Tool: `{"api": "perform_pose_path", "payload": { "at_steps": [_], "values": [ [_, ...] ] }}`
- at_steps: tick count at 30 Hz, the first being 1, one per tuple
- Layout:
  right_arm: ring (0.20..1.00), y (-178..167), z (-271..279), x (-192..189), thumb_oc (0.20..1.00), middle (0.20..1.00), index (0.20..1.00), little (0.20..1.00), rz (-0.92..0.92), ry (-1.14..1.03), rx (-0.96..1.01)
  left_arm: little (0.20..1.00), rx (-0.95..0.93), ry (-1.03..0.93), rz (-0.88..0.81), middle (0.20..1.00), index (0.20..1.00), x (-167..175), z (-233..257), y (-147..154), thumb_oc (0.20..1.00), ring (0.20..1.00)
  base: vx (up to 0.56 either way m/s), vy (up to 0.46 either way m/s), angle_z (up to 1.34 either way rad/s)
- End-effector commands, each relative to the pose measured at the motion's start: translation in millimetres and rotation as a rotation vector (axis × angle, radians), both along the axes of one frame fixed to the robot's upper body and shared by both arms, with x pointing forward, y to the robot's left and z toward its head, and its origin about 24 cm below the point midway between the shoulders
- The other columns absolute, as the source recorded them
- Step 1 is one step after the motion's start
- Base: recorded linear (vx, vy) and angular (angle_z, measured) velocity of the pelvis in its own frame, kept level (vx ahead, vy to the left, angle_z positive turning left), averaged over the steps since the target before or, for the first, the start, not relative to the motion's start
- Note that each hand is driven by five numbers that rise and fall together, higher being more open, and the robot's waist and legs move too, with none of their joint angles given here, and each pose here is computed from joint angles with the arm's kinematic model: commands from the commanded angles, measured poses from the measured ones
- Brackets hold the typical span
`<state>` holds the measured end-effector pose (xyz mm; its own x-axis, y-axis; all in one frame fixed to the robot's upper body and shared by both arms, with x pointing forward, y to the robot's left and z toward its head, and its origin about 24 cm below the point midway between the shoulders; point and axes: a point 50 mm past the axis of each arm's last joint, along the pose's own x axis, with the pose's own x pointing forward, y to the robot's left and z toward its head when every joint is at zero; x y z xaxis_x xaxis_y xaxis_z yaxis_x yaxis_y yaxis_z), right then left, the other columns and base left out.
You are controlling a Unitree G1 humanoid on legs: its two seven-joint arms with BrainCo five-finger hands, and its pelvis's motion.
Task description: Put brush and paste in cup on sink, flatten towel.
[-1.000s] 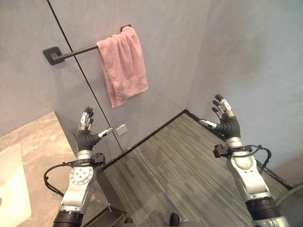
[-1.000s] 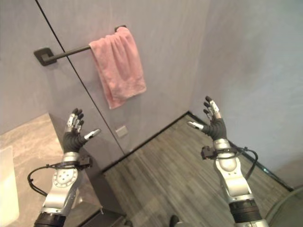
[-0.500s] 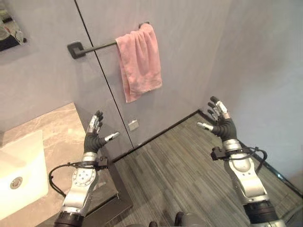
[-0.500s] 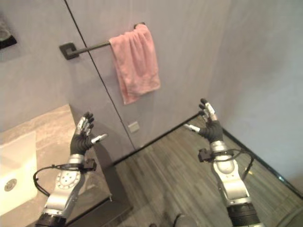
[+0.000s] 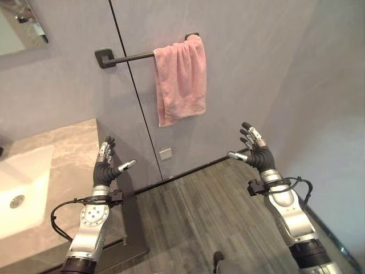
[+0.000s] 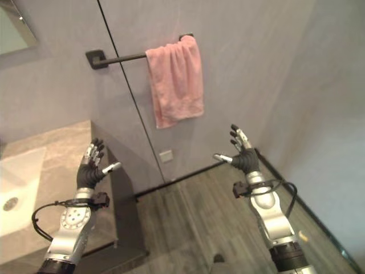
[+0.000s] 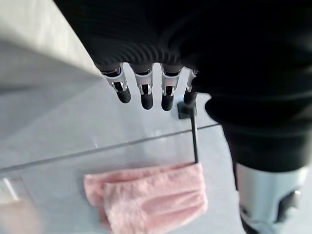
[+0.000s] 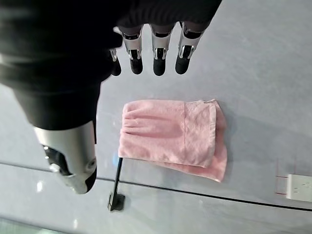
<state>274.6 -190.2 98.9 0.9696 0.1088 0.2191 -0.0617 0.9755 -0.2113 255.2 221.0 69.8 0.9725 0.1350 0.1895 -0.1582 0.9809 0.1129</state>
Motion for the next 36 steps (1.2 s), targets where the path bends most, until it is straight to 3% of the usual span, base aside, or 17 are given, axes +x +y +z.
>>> {"api": "perform_pose_path", "payload": {
  "at_steps": [1, 13, 23, 36],
  "values": [
    [1.0, -11.5, 43.2, 0.8, 1.0, 1.0, 1.0, 1.0, -0.036, -0.205, 0.009, 1.0, -0.027, -0.154, -0.033, 1.0, 1.0, 8.8, 32.0, -6.8, 1.0, 1.0, 0.05, -0.241, 1.17],
    [1.0, 0.5, 36.9, 5.3, 1.0, 1.0, 1.0, 1.0, -0.025, -0.182, 0.024, 1.0, 0.028, -0.136, -0.039, 1.0, 1.0, 2.7, 29.5, -4.7, 1.0, 1.0, 0.14, -0.101, 0.06],
    [1.0, 6.6, 22.3, 0.6, 1.0, 1.0, 1.0, 1.0, -0.012, -0.13, 0.022, 1.0, 0.083, -0.089, -0.018, 1.0, 1.0, -6.7, 22.4, 5.3, 1.0, 1.0, 0.28, 0.135, -0.52],
    [1.0, -9.7, 21.7, -8.4, 1.0, 1.0, 1.0, 1.0, -0.06, -0.133, 0.011, 1.0, 0.182, -0.159, -0.121, 1.0, 1.0, 5.5, 40.8, -14.9, 1.0, 1.0, 0.16, 0.0, 0.42]
  ]
}}
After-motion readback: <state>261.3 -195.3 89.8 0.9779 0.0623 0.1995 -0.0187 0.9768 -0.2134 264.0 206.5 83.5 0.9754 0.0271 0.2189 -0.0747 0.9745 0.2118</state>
